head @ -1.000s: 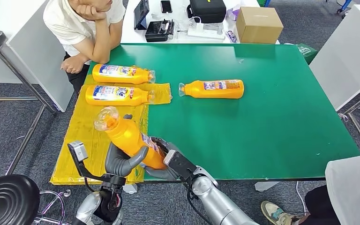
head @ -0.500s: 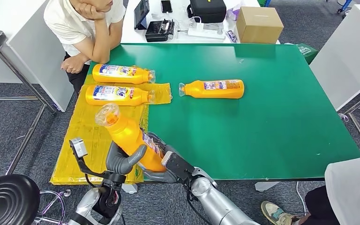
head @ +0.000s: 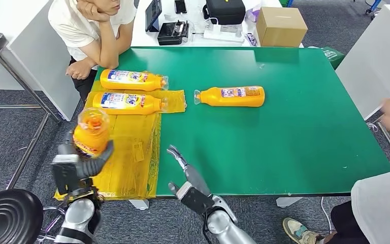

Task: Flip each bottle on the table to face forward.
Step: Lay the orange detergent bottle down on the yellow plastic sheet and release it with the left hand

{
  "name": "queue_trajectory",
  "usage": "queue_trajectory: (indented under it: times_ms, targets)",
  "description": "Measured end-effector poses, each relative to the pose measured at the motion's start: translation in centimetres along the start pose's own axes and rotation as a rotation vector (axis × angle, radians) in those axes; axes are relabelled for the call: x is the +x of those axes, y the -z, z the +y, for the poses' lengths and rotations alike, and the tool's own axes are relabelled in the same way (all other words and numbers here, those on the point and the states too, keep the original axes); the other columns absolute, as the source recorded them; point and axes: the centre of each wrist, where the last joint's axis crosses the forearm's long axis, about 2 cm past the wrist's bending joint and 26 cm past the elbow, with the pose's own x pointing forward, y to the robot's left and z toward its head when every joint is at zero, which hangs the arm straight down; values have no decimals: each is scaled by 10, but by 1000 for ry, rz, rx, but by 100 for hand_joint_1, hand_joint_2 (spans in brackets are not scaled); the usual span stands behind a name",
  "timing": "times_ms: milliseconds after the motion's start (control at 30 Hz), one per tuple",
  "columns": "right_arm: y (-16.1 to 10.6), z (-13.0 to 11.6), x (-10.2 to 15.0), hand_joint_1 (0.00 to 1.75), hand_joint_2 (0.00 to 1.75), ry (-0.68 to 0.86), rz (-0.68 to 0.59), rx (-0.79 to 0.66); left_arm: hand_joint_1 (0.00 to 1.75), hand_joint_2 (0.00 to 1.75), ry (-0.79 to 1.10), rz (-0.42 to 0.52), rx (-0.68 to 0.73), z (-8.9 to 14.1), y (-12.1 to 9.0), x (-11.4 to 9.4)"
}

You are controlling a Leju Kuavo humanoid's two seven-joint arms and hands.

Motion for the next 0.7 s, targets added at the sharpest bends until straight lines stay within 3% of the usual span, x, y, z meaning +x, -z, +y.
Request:
queue_trajectory:
  times_ms: [100, 167, 333, 700]
  targets:
    - [8, 0, 14, 0, 0, -7, -62, -3, 175, 175, 186, -73, -8, 1, 9, -4]
    - [10, 1, 18, 0, 0, 3, -82, -2, 175, 175, 205, -41, -72, -3, 14, -10]
    - [17, 2, 23, 0, 0, 48, -114, 16, 175, 175, 238, 103, -382, -28, 16, -41]
    - [23, 0, 24, 0, 0, 73, -129, 31, 175, 175, 292, 148, -572, -53, 33, -60]
